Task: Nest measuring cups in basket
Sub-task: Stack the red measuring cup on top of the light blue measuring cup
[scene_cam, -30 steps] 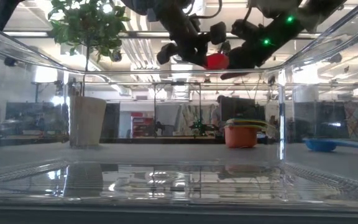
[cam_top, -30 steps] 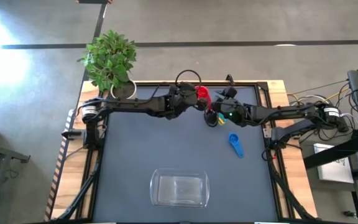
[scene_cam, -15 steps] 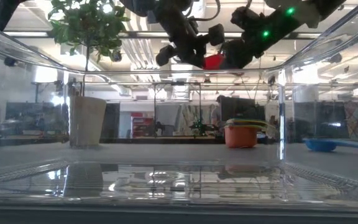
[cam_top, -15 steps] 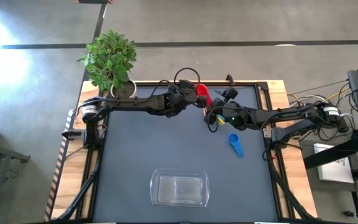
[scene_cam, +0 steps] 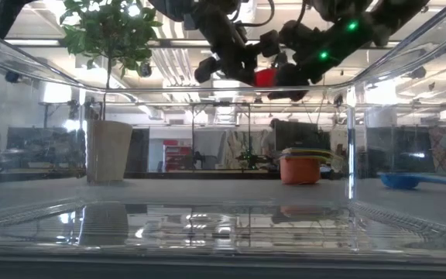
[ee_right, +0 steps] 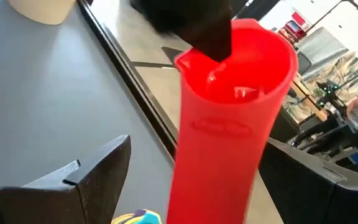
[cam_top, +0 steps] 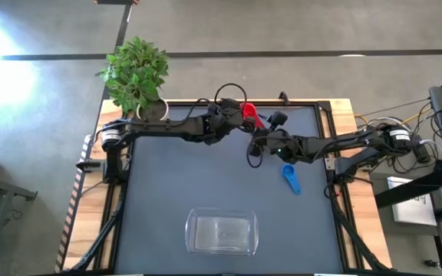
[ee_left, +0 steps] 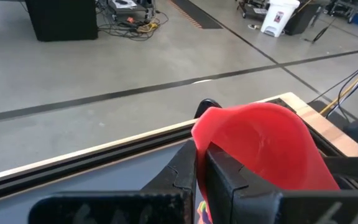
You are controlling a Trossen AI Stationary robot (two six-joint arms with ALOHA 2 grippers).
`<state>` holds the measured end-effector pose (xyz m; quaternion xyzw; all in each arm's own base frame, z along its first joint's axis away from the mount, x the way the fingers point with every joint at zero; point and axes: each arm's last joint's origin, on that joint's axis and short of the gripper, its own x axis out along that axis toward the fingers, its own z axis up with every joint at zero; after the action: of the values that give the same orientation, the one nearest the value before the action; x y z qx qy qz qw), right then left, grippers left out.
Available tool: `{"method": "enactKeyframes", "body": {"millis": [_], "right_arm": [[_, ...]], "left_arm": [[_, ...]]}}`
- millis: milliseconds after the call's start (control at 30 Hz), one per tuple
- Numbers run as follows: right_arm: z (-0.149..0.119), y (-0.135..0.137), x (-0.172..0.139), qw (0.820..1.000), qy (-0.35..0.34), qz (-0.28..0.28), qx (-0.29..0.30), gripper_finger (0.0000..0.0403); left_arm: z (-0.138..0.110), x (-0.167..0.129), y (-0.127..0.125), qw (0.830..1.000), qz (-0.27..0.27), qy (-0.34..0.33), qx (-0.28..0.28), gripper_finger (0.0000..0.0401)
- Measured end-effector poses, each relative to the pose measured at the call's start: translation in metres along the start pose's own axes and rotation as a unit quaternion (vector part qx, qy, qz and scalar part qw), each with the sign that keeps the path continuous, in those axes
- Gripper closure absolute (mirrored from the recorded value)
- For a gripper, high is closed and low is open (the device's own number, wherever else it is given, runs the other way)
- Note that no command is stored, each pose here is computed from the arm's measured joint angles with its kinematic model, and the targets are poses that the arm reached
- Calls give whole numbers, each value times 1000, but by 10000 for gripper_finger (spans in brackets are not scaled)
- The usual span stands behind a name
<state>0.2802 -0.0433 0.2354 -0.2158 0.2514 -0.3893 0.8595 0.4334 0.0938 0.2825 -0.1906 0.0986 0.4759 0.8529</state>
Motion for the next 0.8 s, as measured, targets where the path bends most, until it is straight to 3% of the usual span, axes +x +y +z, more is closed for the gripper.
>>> {"method": "enactKeyframes", "body": {"millis": [167,333,667,800], "right_arm": [[3,8,1,999,3,-42,-22,79],[4,10,1,998,4,-50,-28,95],[5,12,-1,998,0,-47,-30,271],[5,12,-1,998,-1,-40,-38,302]], "left_arm": [[0,1,2,1000,5,3,0,401],[0,1,2,1000,5,3,-2,401],[0,2,2,1000,5,2,-6,401],[0,2,2,1000,3,3,-5,401]]}}
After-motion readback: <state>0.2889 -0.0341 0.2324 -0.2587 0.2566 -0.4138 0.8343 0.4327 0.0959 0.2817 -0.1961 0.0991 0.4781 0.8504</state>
